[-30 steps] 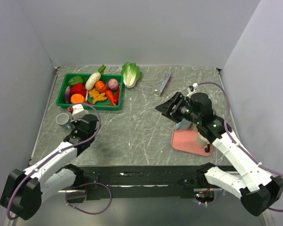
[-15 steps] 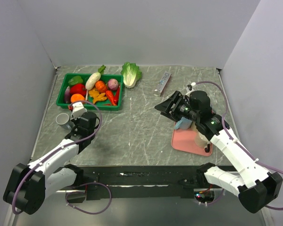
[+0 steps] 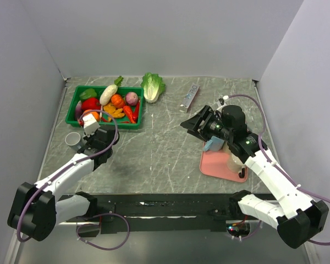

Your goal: Turn the mug right side up

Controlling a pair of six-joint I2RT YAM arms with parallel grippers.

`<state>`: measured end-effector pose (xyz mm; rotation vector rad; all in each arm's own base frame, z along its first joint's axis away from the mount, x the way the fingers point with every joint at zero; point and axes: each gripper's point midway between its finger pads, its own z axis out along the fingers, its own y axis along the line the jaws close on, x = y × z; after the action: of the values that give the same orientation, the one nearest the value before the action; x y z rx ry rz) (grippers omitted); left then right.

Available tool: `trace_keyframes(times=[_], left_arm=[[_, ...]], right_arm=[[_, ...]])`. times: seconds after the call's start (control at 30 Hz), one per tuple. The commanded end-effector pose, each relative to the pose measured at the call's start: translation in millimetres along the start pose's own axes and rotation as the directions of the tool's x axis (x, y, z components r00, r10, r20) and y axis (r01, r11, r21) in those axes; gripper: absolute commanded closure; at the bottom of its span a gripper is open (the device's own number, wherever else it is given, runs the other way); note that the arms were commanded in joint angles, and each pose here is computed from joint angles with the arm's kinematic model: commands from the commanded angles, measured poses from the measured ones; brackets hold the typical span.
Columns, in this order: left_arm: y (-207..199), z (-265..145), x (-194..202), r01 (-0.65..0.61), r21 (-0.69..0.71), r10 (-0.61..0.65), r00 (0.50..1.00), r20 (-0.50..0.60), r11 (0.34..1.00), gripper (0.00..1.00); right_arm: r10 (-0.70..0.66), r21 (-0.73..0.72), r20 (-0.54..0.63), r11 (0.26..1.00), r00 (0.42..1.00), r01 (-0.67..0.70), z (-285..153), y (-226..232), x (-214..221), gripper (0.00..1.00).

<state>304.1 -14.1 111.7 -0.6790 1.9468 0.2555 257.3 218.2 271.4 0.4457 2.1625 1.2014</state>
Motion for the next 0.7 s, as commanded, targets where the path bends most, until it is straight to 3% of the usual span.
trace_keyframes(times=[0.0,0.37,0.67], left_arm=[[-13,-5,-2,0.08,0.054,-0.079,0.996,-0.03,0.995,0.93],[-13,-4,14,0.124,0.046,-0.12,0.99,-0.077,0.991,0.83],[-9,-4,29,0.148,0.034,-0.143,0.983,-0.114,0.988,0.66]], right_arm=[[-0.002,-0.04,0.036,0.999,0.999,0.003,-5,12,-10,0.36],[0.012,-0.027,0.045,1.0,0.999,-0.01,-8,8,-12,0.36],[0.026,-0.017,0.052,1.0,0.998,-0.025,-8,6,-15,0.35]])
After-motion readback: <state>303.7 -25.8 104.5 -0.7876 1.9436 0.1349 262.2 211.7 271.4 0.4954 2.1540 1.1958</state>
